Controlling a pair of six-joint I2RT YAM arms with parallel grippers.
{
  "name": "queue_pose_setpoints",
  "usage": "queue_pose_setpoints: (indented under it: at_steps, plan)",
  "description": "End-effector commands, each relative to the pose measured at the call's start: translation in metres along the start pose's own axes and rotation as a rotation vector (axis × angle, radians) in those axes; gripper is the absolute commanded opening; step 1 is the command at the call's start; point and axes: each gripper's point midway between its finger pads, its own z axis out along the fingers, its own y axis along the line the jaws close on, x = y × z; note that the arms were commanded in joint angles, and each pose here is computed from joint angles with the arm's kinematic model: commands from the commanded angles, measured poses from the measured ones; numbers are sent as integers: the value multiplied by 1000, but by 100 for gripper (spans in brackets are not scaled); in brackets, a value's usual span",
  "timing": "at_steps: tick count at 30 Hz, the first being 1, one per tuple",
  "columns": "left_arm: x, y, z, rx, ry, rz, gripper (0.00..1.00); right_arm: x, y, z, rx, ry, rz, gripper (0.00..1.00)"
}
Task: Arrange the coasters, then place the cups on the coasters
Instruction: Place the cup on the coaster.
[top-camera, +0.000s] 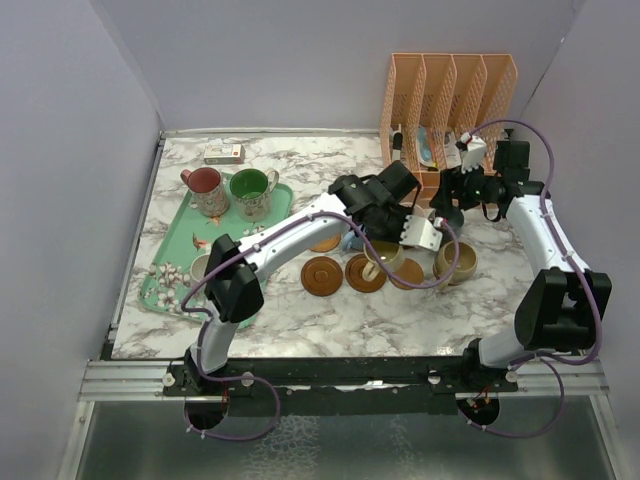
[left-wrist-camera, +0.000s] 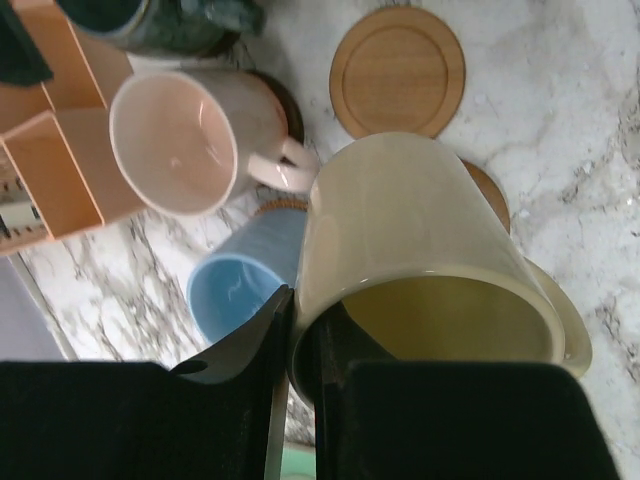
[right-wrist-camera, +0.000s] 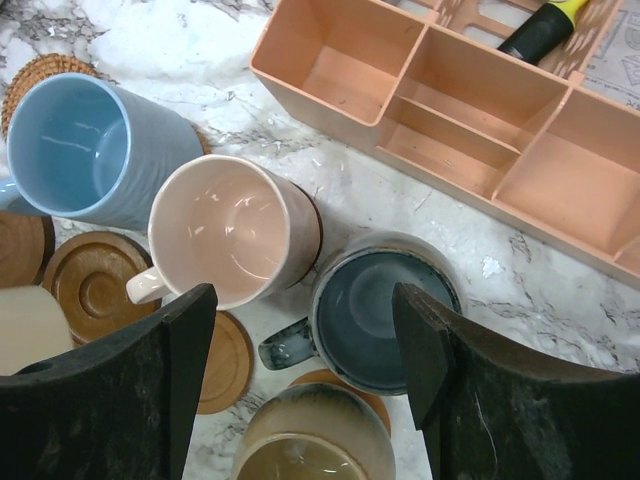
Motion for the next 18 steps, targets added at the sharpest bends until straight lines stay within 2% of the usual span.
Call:
queue_pose_setpoints:
  at_steps: [1,8,18]
  plan:
    - [-36,13,9,-25,-61,108,0,-3,-11,-6,30,-31,12,71]
    - [-50,13,51,19,-76,174,0,1,-16,-5,31,-27,18,71]
    - [-52,9,81,74,-81,200,0,5,-17,-2,26,-13,22,71]
